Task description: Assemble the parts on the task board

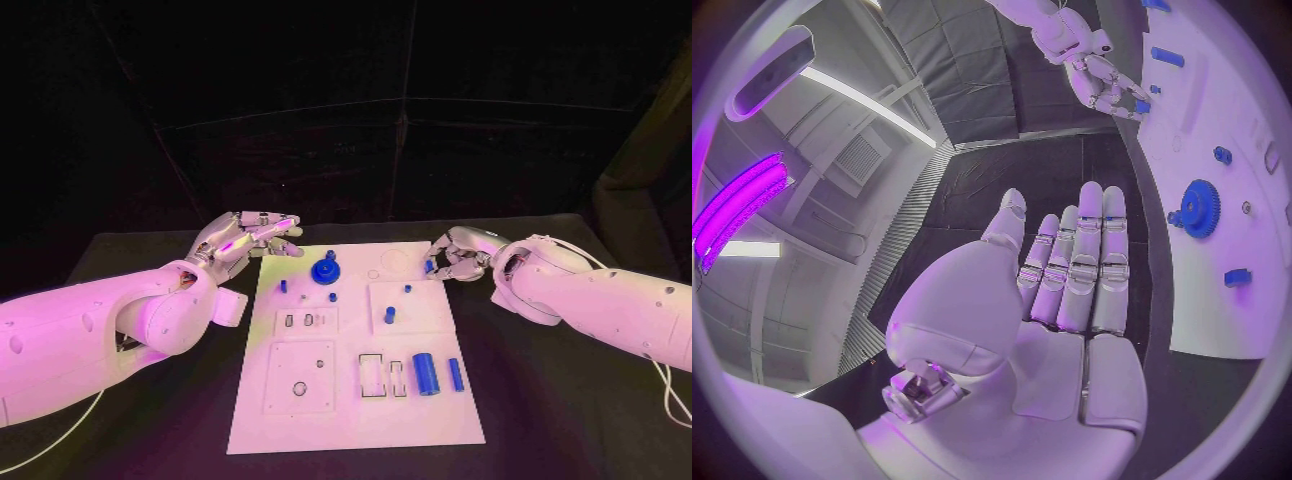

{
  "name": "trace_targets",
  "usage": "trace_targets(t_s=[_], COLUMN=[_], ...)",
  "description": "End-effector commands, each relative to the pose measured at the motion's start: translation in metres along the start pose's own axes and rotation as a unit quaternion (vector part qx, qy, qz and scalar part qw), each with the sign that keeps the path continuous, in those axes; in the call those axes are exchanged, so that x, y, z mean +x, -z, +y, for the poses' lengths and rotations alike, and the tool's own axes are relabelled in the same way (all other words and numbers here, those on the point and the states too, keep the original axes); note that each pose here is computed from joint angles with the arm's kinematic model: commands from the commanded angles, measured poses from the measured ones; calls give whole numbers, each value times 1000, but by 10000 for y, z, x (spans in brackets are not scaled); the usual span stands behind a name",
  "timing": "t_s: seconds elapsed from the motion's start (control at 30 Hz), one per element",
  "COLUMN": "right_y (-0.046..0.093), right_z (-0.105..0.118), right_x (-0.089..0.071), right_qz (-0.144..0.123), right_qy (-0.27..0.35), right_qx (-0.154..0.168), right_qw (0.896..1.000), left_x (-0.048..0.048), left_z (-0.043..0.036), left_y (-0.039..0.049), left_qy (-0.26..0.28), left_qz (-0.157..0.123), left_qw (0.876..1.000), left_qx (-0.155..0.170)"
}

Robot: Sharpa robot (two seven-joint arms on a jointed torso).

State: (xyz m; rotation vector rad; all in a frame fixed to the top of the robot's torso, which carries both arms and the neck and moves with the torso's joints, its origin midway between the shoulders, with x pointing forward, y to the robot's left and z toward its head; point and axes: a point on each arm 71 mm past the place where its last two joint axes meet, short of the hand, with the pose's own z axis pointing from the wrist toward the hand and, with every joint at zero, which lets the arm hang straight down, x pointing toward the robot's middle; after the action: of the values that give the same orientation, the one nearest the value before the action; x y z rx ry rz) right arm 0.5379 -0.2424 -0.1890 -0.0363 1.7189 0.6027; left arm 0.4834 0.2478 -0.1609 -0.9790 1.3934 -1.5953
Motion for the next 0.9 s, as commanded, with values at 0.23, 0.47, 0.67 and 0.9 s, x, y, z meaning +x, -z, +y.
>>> trace_targets(t_s=[0.23, 0.47, 0.67, 0.9], right_y=[-26, -38, -43, -40], right_z=[33, 42, 35, 14], right_x=[14, 12, -11, -38], right_qz=[2, -3, -18, -35], right_qy=[5, 5, 5, 6], right_qx=[-7, -9, -7, 1], right_qw=[1000, 1000, 1000, 999], left_x=[23, 22, 24, 22], left_z=[2, 5, 7, 9], left_y=[-9, -8, -7, -5], left_qy=[5, 5, 5, 6], left_qz=[8, 9, 10, 11], left_qw=[1000, 1000, 1000, 1000], left_qx=[-5, -7, -8, -10])
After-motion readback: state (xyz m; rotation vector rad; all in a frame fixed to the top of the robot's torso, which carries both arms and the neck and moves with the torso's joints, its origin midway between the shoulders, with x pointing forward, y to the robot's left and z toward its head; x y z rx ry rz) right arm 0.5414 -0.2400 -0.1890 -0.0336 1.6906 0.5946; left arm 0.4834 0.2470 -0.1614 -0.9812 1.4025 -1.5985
